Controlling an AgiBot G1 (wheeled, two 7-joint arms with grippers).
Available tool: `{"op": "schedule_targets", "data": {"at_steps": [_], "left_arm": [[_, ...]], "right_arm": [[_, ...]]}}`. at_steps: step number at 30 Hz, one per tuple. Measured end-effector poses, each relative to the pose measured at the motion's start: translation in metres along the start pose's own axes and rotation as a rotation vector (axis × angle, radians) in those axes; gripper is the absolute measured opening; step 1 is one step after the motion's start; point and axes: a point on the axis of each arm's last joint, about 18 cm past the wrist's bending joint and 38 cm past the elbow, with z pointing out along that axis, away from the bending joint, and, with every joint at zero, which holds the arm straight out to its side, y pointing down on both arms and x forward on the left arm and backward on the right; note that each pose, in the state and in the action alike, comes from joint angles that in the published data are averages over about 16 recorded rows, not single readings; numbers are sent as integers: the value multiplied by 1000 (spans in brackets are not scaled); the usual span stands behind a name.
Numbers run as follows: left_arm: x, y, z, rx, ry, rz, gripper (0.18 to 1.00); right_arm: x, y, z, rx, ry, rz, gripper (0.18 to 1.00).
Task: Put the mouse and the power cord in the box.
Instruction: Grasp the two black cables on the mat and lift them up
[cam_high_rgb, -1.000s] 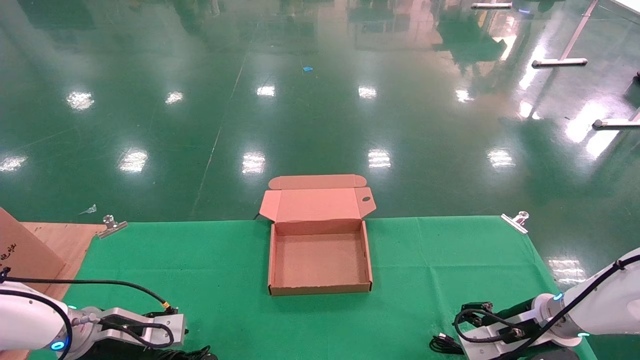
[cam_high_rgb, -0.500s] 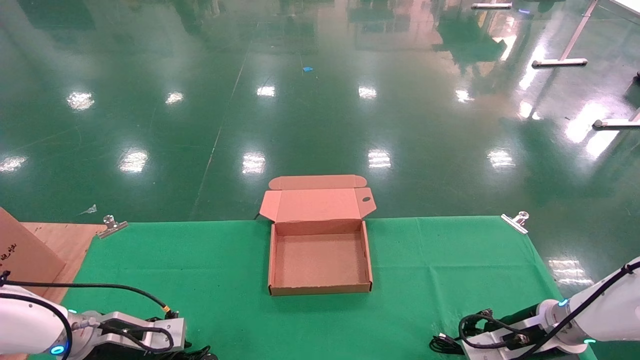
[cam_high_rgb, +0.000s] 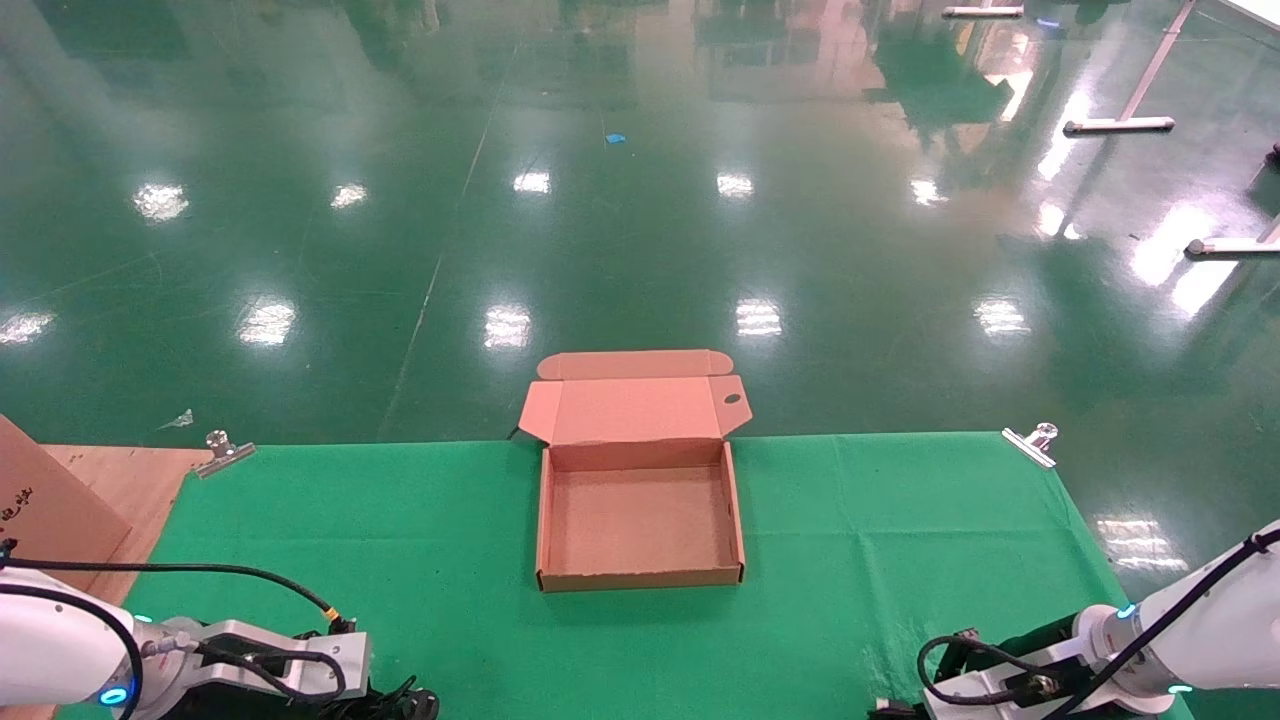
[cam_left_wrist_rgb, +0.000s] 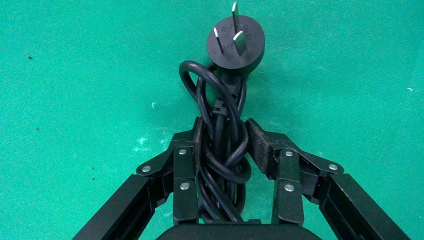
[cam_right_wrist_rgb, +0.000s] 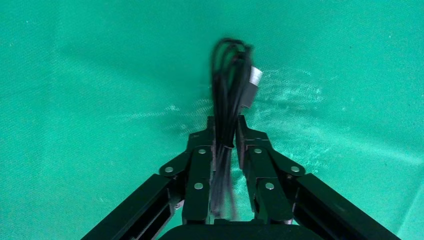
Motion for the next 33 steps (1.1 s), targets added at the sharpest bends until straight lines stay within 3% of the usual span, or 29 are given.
{"op": "schedule_targets", "data": {"at_steps": [9,19,33], "left_arm": [[-17,-30,-29,77,22,73,361],[-59,-109,-86,197,-4,252,349],[-141,-236,-137,232,-332,468,342]], "right_arm": [[36,-2,-37,40,113,-8,246],[108,-23,-109,87,312,-68,217],[203,-95,-195,157,541,-188,216]]}}
